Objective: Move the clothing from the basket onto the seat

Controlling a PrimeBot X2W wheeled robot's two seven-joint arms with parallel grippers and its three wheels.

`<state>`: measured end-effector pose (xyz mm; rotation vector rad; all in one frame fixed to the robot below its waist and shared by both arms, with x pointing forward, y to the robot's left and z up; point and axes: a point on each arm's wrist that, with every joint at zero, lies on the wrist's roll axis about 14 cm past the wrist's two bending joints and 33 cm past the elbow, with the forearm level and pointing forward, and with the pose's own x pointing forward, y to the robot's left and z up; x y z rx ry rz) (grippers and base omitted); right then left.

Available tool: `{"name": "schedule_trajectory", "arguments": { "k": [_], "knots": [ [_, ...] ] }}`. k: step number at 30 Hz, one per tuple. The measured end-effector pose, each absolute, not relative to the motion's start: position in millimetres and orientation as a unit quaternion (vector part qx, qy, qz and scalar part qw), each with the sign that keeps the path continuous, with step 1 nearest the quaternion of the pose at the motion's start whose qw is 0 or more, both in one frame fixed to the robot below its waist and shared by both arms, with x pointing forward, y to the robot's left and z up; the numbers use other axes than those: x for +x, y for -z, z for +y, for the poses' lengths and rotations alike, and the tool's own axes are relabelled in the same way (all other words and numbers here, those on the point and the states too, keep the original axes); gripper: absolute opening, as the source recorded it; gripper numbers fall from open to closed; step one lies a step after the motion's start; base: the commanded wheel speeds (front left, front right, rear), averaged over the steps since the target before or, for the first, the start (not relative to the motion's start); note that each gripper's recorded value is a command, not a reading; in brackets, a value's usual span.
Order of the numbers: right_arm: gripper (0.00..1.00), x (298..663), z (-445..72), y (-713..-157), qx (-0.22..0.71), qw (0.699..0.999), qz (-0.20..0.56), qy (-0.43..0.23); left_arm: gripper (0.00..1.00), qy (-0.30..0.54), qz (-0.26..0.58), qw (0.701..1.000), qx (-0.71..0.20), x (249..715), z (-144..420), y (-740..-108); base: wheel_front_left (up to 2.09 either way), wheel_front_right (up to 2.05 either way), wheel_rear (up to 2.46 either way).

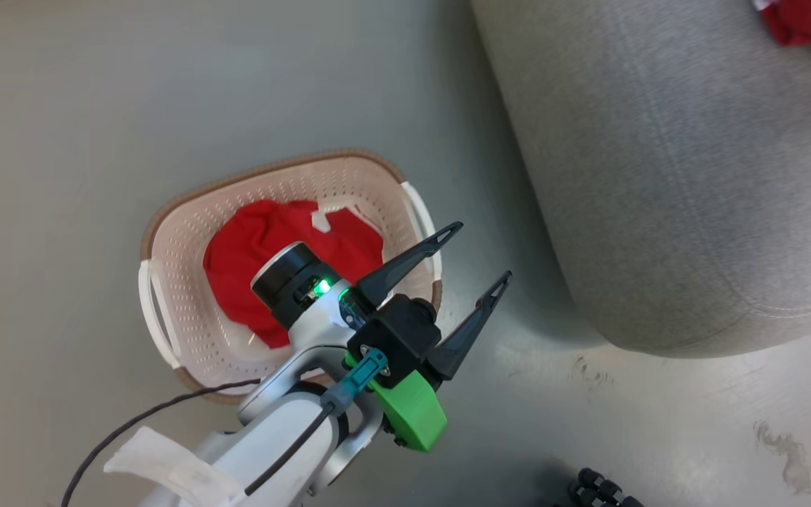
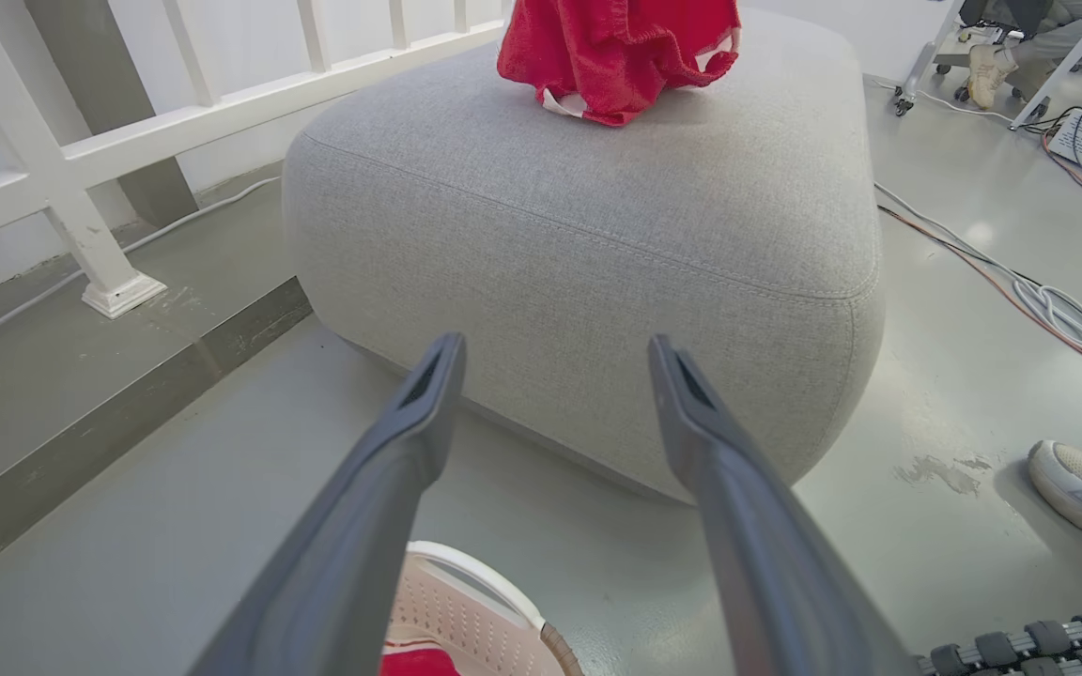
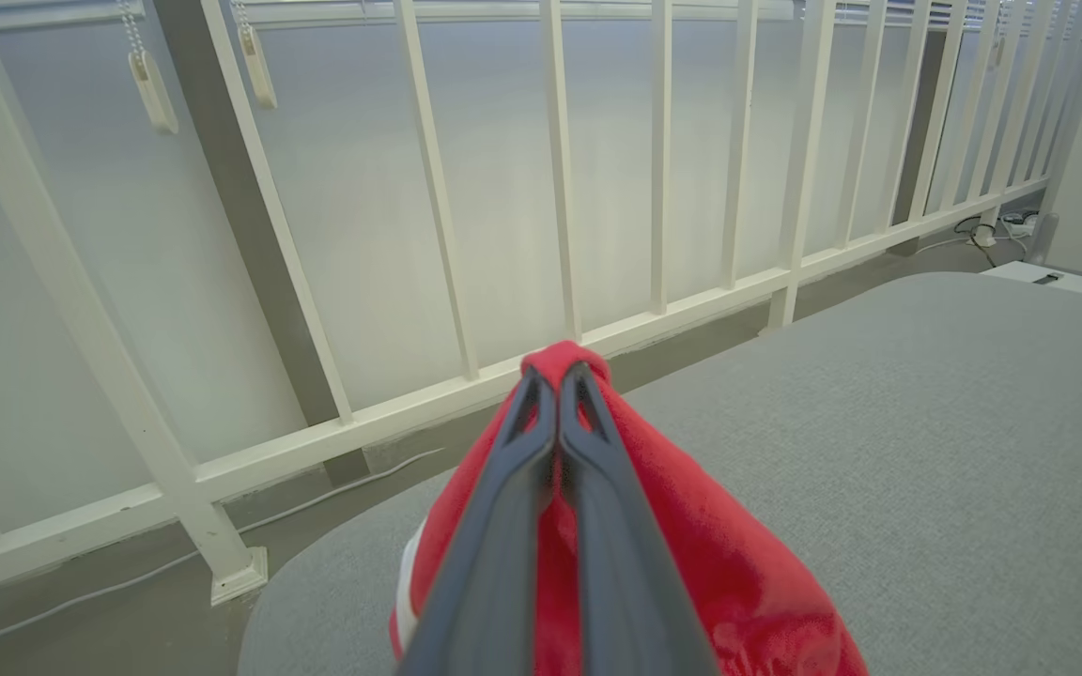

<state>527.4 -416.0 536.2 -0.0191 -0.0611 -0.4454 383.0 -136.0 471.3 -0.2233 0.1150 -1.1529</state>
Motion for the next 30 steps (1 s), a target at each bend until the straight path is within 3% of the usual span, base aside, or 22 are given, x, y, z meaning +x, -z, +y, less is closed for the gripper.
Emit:
{"name": "schedule_trajectory", "arguments": {
  "k": [9, 15, 16, 17, 30],
  "knots": [
    [0.0, 531.8, -393.7, -436.1, 0.05, 0.97, 0.075, 0.227, 1.0, 0.527, 0.081, 0.84, -0.098, 396.4, -124.0, -440.1, 0.0, 0.0, 0.0],
    [0.0, 526.8, -392.0, -421.9, 0.06, 0.967, 0.087, 0.23, 1.0, 0.526, 0.083, 0.841, -0.099, 397.9, -123.4, -435.9, 0.0, 0.0, 0.0],
    [0.45, 525.8, -392.4, -421.5, 0.06, 0.967, 0.089, 0.23, 1.0, 0.526, 0.082, 0.841, -0.098, 398.0, -123.4, -436.2, 0.0, 0.0, 0.0],
    [1.0, 524.8, -393.1, -422.0, 0.06, 0.967, 0.089, 0.231, 1.0, 0.525, 0.079, 0.841, -0.098, 398.1, -123.4, -437.2, 0.0, 0.0, 0.0],
    [1.0, 509.1, -384.8, -426.3, 0.055, 0.972, 0.094, 0.209, 1.0, 0.527, 0.058, 0.842, -0.098, 392.6, -124.8, -453.1, 0.0, 0.0, 0.0]
  ]
}}
